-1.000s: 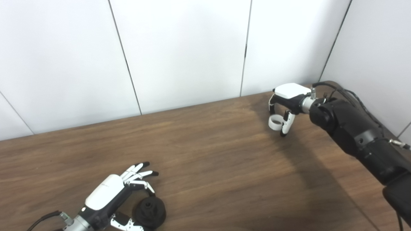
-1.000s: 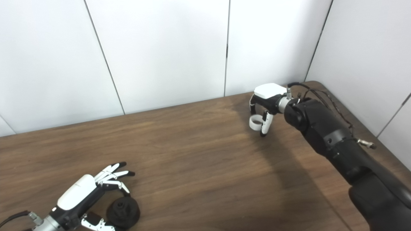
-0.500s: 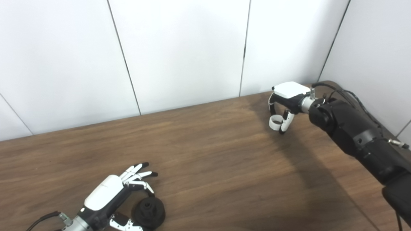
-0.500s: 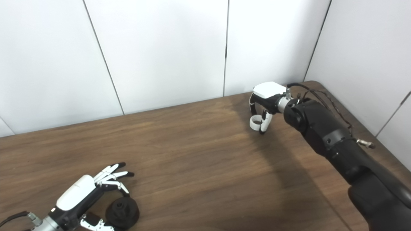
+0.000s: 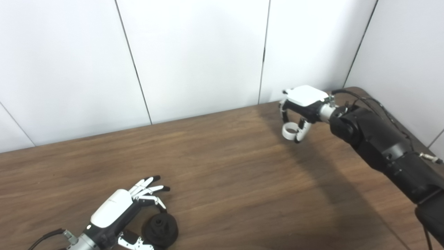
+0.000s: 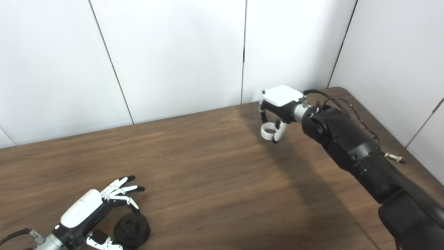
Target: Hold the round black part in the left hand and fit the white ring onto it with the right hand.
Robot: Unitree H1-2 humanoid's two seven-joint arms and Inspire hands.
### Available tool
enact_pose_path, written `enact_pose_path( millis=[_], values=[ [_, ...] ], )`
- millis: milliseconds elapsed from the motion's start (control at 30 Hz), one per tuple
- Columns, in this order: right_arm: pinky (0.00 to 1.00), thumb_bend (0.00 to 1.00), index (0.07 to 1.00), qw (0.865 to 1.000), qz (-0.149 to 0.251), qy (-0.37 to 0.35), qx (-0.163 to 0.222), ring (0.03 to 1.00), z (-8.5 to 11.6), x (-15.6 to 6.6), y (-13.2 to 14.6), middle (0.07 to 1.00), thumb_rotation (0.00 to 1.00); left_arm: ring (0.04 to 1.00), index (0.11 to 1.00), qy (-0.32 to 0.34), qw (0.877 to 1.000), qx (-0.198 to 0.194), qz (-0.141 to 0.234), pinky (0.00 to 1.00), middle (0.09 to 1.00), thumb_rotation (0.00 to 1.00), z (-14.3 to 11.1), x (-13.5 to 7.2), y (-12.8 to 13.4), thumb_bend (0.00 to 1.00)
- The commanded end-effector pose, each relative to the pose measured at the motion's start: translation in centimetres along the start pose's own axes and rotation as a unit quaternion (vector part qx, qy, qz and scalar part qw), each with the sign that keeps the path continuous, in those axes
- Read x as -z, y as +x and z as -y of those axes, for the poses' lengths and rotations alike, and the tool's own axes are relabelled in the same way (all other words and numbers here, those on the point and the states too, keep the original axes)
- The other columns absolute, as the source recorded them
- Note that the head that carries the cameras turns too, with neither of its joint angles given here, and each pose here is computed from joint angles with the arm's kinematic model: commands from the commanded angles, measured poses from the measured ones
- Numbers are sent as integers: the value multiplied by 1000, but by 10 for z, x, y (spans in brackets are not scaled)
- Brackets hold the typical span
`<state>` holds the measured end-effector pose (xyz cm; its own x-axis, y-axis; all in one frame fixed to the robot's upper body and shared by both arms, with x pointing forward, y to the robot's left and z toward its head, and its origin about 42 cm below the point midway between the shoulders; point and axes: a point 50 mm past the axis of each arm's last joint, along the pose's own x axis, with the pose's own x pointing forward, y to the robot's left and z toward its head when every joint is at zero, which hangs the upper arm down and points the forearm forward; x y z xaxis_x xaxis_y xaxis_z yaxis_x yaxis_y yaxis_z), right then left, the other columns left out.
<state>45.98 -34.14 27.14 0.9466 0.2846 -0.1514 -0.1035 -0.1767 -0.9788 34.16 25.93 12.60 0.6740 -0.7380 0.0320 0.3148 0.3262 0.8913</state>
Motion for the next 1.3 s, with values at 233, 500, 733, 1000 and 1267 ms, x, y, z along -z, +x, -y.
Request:
enact_pose_path(
  millis=[233,500,733,1000,1267],
  values=[
    [1000,526,481,988,121,-32,91,1000,68,-60,-1,862,141,1000,482,15,999,28,-27,1000,873,56,3,12,-9,525],
    [1000,526,480,964,234,-36,125,1000,85,-117,-14,857,142,1000,482,15,999,36,-24,1000,880,56,7,8,0,525],
    [1000,526,479,931,338,-11,137,1000,89,-170,-27,847,142,1000,483,26,998,47,-15,1000,884,56,5,-7,14,525],
    [1000,526,479,905,404,9,131,1000,89,-205,-35,841,145,1000,482,30,999,42,-6,1000,874,56,7,-20,28,525],
    [1000,526,479,889,439,24,124,1000,83,-223,-39,844,144,1000,482,34,999,42,-3,1000,886,57,5,-36,43,525]
  ],
)
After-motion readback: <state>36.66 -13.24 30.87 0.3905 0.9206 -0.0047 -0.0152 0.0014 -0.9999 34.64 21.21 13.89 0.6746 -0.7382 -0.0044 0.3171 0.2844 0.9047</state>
